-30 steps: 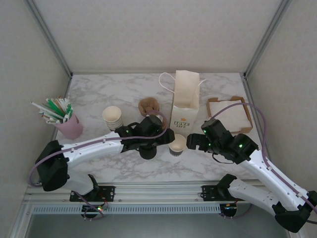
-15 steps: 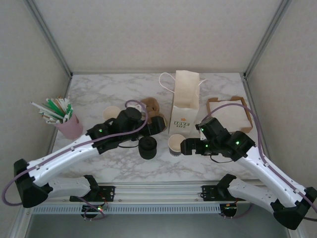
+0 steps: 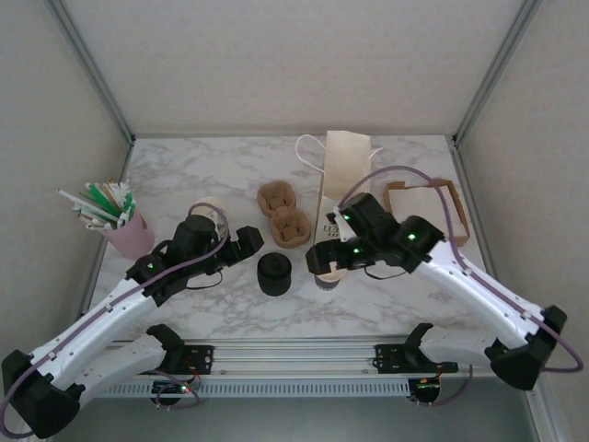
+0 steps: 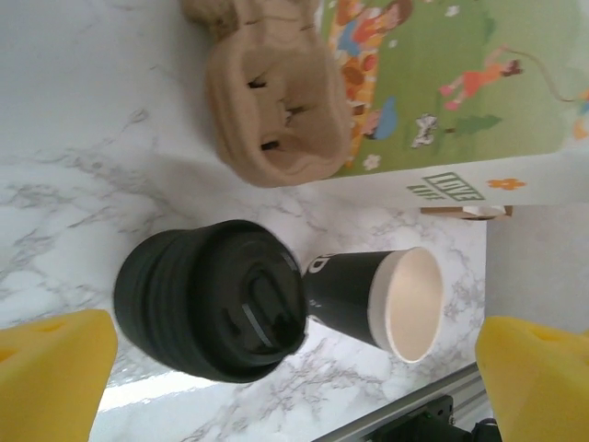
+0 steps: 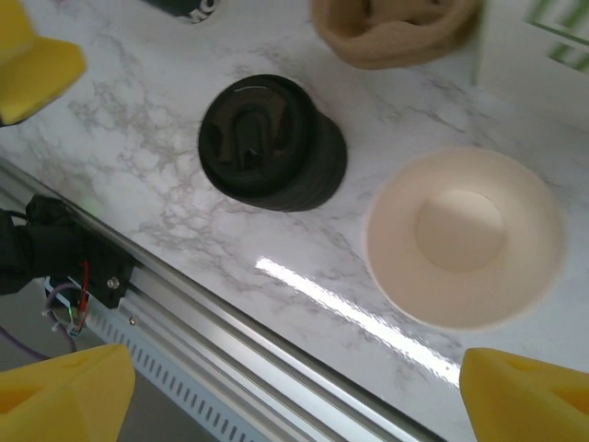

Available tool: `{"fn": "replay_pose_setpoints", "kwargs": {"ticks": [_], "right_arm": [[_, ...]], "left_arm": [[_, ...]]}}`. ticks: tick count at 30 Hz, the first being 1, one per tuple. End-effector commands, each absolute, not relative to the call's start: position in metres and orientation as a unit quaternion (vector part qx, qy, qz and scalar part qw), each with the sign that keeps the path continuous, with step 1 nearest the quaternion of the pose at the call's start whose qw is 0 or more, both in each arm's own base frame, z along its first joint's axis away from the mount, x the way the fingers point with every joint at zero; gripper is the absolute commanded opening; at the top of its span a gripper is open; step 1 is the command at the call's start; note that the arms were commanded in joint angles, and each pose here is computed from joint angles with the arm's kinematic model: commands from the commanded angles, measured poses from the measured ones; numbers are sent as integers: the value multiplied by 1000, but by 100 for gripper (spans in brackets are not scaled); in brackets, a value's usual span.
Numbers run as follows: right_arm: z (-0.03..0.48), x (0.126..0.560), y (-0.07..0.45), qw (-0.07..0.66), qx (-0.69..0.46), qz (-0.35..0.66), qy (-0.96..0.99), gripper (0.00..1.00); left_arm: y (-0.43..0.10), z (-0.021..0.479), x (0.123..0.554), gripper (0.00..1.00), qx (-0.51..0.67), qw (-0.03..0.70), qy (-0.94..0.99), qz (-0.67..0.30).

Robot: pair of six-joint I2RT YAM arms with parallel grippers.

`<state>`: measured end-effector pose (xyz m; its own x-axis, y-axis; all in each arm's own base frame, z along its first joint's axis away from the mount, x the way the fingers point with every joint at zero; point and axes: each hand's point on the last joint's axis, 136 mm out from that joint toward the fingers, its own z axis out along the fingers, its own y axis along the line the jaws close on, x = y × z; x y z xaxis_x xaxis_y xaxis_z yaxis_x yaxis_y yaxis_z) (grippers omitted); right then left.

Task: Pack the takeout coffee

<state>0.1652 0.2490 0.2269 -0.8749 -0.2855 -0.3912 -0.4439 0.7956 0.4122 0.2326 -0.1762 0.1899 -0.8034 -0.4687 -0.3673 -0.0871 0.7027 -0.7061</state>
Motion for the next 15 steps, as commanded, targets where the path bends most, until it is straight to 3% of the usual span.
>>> {"fn": "replay_pose_setpoints", "kwargs": {"ticks": [1, 15], "right_arm": [[228, 170, 268, 165, -237, 235, 928, 90], [183, 185, 337, 97, -311, 192, 926, 90]], "left_arm": [[-168, 188, 228, 100, -161, 270, 872, -376], [-144, 132, 207, 100, -225, 235, 864, -385]]}}
